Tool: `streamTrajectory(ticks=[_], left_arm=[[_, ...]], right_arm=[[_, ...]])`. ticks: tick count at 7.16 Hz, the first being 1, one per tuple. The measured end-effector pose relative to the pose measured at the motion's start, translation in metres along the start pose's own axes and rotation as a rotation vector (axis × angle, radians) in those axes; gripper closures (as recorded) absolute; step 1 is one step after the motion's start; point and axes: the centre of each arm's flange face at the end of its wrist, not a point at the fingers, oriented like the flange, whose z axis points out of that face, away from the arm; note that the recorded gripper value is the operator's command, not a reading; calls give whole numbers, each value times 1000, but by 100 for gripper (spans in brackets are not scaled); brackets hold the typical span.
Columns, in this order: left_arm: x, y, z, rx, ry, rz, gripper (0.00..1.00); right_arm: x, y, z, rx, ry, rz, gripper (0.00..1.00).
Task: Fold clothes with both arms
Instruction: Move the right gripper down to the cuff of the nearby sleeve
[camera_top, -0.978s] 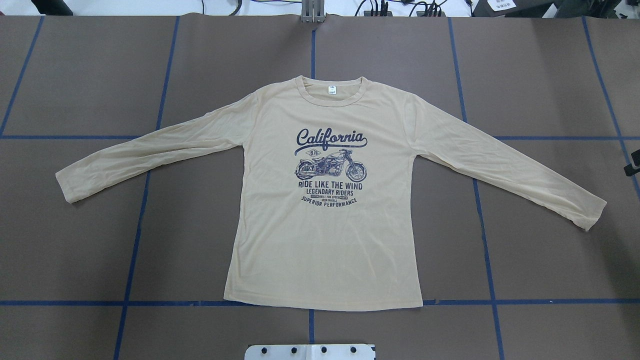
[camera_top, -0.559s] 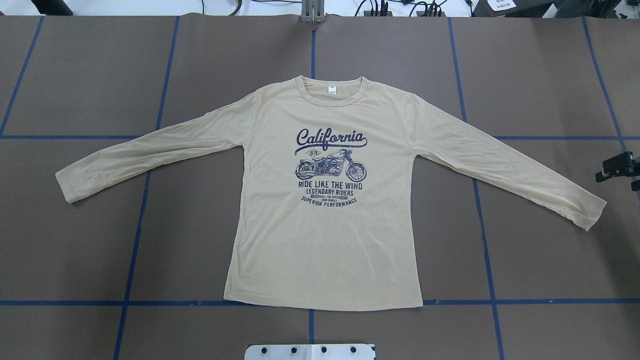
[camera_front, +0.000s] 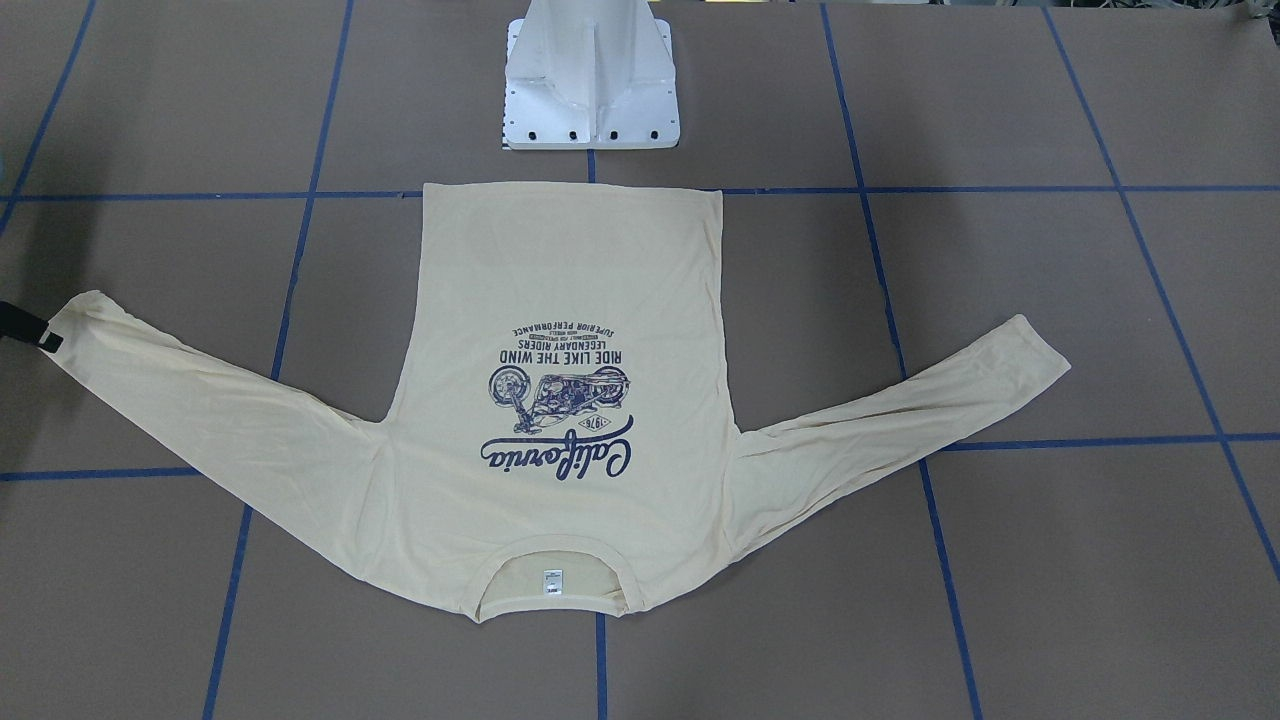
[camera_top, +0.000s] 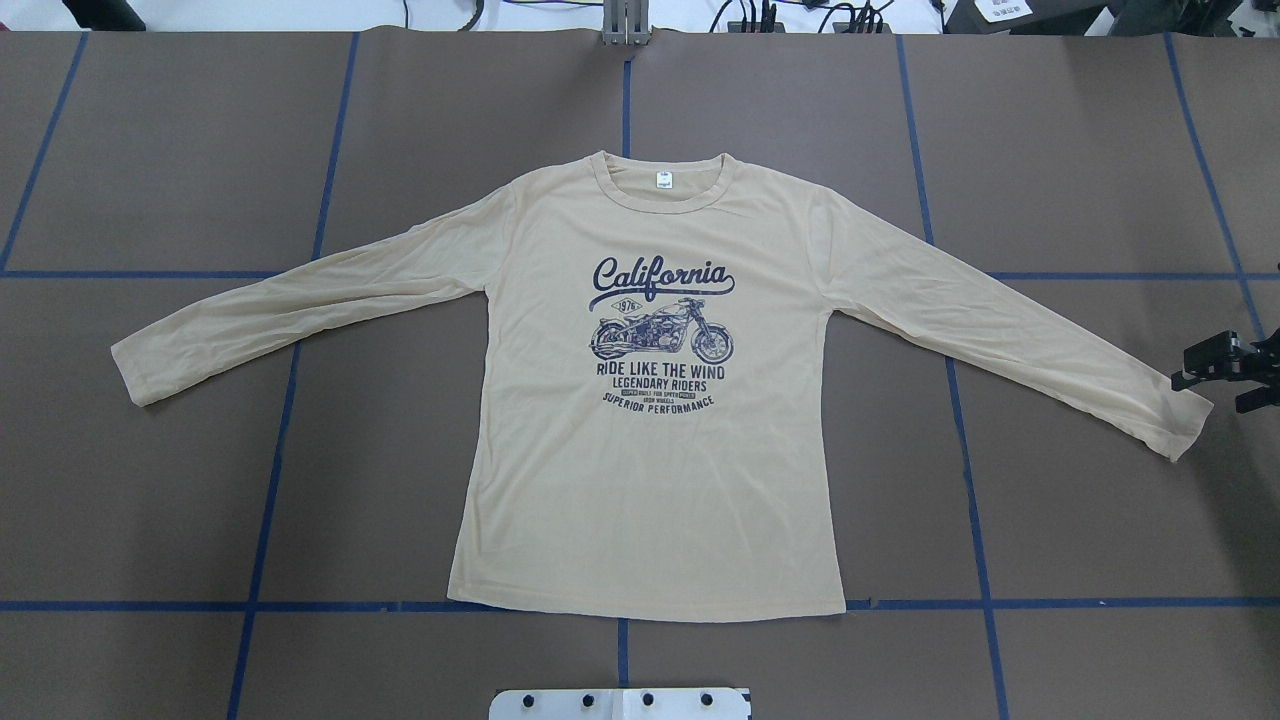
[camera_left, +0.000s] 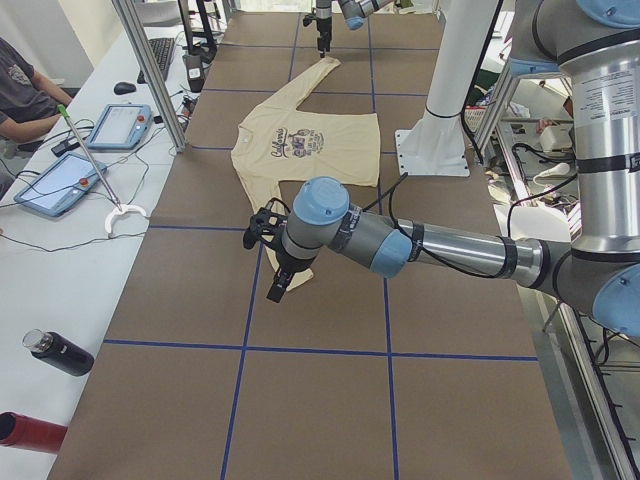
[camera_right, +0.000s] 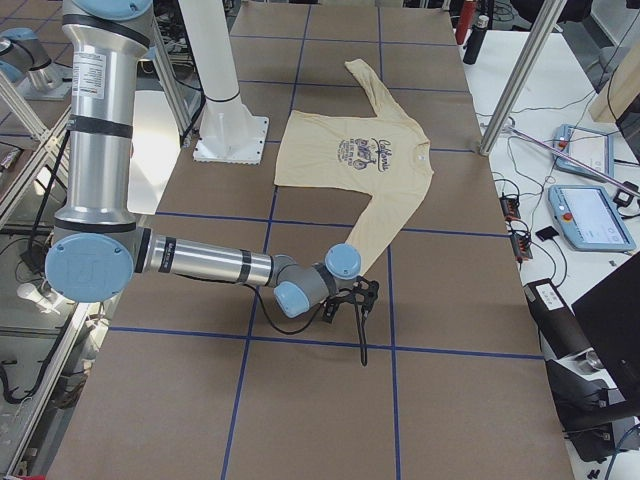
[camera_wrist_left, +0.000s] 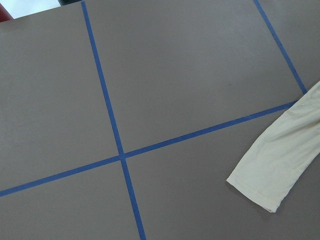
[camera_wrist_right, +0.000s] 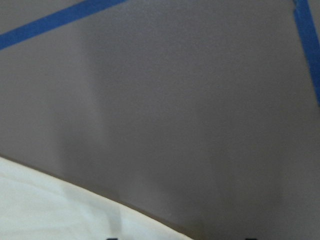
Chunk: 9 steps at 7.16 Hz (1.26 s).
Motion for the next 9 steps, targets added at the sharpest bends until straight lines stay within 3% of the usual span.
streamTrajectory(ticks=[1, 2, 3, 4, 9], left_arm=[[0, 0, 0, 1, 0, 1, 0], [1, 0, -1, 1, 0, 2, 0], [1, 0, -1, 2, 0, 2, 0], [1, 0, -1, 2, 0, 2, 0], [0, 0, 0, 1, 0, 2, 0]], right_arm=[[2, 2, 3, -6, 4, 8, 15], [4, 4, 5, -10, 7, 13, 34], [6, 5, 5, -11, 9, 19, 83], [7, 5, 5, -12, 11, 30, 100], [-10, 5, -4, -7, -16, 30, 100]])
